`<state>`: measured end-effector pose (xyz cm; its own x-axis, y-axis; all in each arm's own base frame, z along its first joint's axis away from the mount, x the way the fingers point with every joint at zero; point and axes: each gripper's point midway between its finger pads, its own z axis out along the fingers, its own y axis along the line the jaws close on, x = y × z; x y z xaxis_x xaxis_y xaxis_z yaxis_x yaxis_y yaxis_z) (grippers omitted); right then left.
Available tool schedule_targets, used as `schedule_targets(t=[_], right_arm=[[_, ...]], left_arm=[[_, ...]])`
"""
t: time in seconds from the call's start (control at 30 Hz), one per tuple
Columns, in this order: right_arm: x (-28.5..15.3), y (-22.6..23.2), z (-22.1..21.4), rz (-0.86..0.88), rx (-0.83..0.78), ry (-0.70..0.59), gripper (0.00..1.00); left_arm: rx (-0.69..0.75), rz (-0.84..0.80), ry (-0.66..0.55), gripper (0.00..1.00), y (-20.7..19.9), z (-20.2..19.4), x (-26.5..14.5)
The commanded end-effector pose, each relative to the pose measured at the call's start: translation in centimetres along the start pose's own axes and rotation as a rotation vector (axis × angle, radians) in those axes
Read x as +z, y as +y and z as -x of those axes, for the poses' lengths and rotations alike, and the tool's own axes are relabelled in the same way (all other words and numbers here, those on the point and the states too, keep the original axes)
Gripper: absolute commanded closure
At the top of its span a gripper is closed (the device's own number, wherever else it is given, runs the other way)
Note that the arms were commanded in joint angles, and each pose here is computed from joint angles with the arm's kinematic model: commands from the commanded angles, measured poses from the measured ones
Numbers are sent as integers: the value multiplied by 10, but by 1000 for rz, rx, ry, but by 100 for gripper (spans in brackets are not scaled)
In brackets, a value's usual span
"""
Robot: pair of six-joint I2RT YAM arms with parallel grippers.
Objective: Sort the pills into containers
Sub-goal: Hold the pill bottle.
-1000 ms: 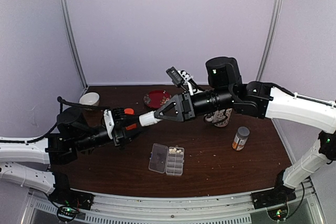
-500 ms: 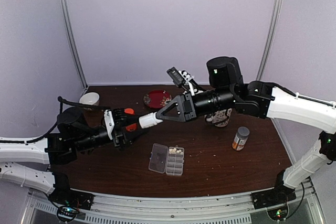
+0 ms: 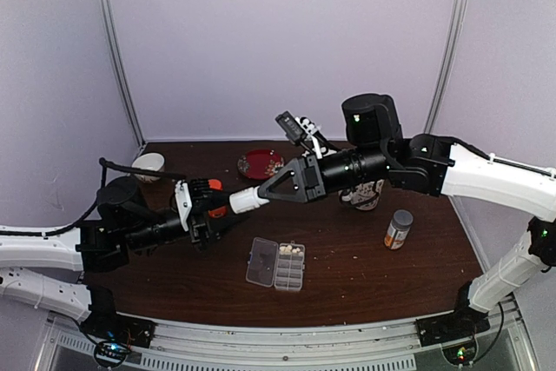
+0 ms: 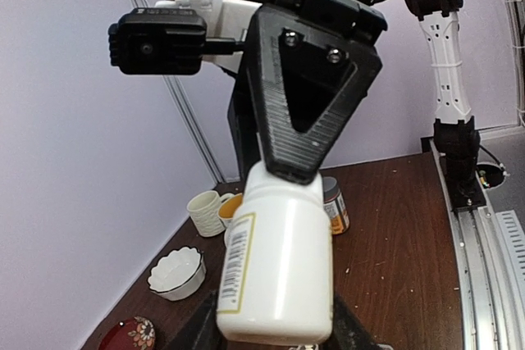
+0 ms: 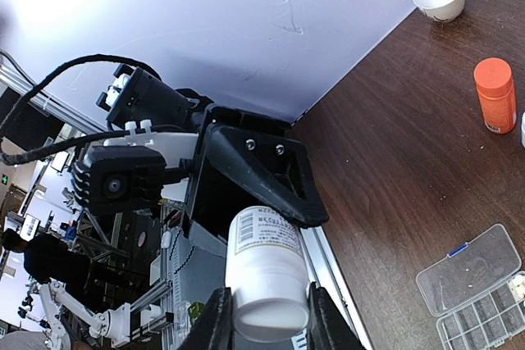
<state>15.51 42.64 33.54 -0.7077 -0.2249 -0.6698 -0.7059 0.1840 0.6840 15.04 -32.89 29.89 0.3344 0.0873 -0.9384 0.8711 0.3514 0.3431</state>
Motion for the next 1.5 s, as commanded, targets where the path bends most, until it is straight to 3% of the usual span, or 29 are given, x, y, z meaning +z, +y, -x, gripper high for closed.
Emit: schedule_targets(t=[0.0, 0.13, 0.23, 0.27, 0.37, 0.43, 0.67, 1.23, 1.47], right_arm=[[-1, 9, -1, 26, -26, 16, 91], [1, 4, -7, -1, -76, 53, 91], [3, -1, -13, -26, -136, 94, 91], [4, -2, -14, -27, -149, 104, 91], [9, -6, -16, -32, -151, 129, 91], [10, -6, -15, -32, -146, 132, 91], [10, -1, -9, -16, -149, 103, 91], [-8, 7, -2, -23, -160, 38, 89], [-12, 10, -4, -13, -155, 34, 89]], left_arm=[[-7, 18, -73, 67, 9, 27, 2], [-28, 16, -65, 80, 10, 29, 4], [-53, 17, -57, 84, 11, 29, 5], [-64, 17, -61, 82, 11, 30, 6], [-83, 20, -69, 49, 12, 30, 5], [-86, 24, -80, 40, 11, 30, 3], [-65, 29, -123, 41, 10, 32, -7], [17, -50, -121, 28, -7, 28, -10], [99, -101, -149, 31, -16, 33, -12]])
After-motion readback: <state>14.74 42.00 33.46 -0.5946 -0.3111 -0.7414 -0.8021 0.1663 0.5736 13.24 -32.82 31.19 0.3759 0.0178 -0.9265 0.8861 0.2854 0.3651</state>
